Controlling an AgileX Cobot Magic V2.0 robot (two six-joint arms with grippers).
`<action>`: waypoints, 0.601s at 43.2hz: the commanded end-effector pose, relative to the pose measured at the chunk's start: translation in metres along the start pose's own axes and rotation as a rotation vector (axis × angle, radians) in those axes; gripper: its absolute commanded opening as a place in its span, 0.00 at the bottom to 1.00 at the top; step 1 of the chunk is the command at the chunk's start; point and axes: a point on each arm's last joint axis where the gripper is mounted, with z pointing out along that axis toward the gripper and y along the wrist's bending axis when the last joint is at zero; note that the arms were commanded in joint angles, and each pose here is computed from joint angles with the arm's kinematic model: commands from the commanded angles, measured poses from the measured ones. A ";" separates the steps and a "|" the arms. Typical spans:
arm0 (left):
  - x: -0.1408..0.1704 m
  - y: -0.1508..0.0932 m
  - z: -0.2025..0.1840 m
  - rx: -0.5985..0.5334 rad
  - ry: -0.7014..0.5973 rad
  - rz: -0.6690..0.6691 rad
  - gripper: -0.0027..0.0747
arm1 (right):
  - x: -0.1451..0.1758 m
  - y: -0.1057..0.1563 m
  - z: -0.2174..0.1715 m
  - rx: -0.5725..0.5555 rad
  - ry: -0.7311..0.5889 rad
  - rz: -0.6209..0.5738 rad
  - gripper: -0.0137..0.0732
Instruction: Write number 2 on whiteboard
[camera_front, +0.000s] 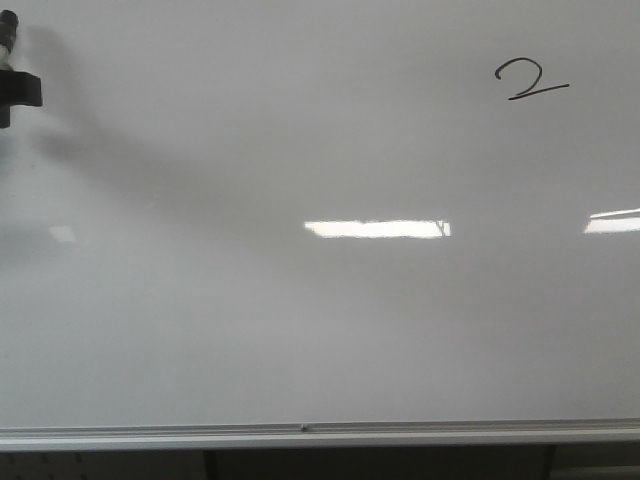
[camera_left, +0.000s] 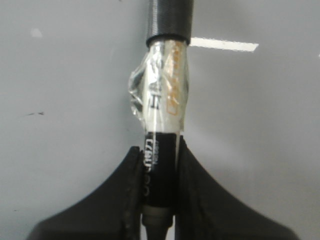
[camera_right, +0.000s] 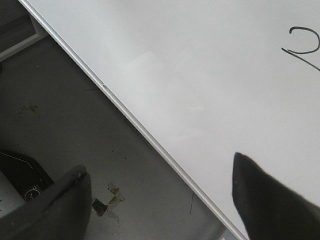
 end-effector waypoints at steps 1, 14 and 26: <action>-0.019 -0.003 -0.001 0.004 -0.132 -0.011 0.03 | -0.010 -0.004 -0.010 0.049 -0.084 -0.003 0.84; -0.010 -0.002 0.006 0.000 -0.098 -0.004 0.44 | -0.010 -0.004 -0.010 0.048 -0.084 -0.003 0.84; -0.012 -0.004 0.004 0.014 -0.092 0.042 0.57 | -0.010 -0.004 -0.010 0.047 -0.083 -0.003 0.84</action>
